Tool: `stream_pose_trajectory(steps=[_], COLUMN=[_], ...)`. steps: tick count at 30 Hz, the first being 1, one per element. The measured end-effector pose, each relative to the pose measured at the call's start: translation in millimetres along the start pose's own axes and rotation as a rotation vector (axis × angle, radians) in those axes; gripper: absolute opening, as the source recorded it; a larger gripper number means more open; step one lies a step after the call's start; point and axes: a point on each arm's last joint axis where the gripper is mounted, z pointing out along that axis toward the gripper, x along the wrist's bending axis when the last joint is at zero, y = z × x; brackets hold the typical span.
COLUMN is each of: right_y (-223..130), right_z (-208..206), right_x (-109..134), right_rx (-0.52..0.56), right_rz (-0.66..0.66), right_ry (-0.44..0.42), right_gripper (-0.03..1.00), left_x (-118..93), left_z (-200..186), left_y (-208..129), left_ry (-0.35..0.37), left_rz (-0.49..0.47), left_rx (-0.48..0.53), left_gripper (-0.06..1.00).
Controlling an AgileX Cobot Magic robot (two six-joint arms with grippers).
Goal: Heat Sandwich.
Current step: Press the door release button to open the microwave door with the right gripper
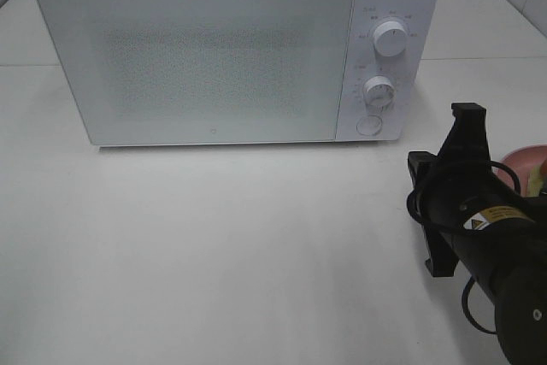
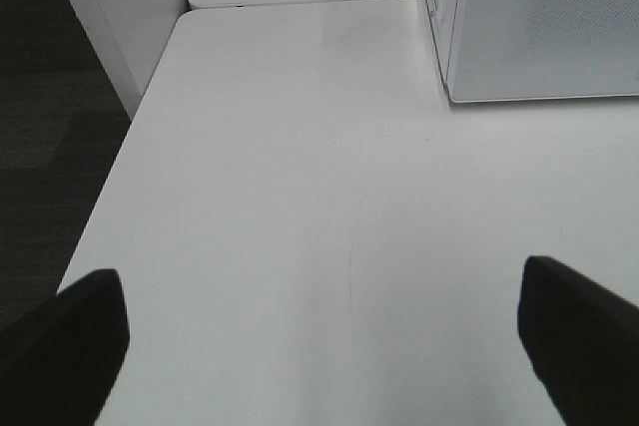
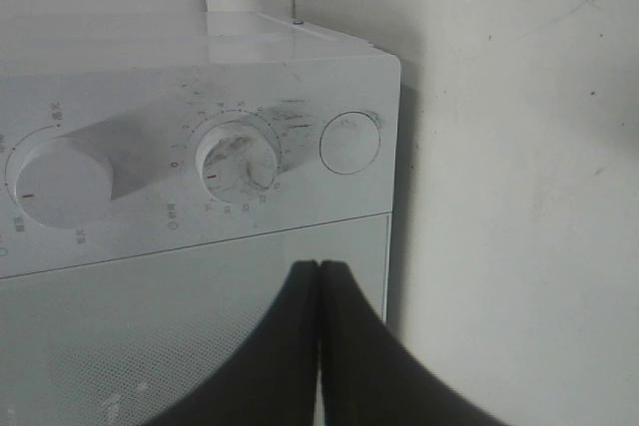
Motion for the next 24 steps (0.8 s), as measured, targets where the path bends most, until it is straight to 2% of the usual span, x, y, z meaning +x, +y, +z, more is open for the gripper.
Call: stream_pose_trajectory(steps=[4, 7, 11, 24], right_y=[-1.8, -0.8, -1.0, -3.2], right_z=[1.2, 8.4, 19.5, 63.9], right_x=[0.5, -0.1, 5.8, 9.7], right_rx=[0.035, 0.066, 0.088, 0.105], right_rz=[-0.019, -0.024, -0.021, -0.045], right_ry=[0.001, -0.042, -0.053, -0.088], right_gripper=[0.02, 0.02, 0.02, 0.02], left_x=[0.0, 0.0, 0.0, 0.0], left_z=[0.0, 0.0, 0.0, 0.0], left_y=[0.0, 0.0, 0.0, 0.0], left_ry=[0.000, 0.000, 0.000, 0.000], left_rz=[0.000, 0.000, 0.000, 0.000], left_rx=[0.000, 0.000, 0.000, 0.000], left_gripper=[0.99, 0.99, 0.99, 0.99])
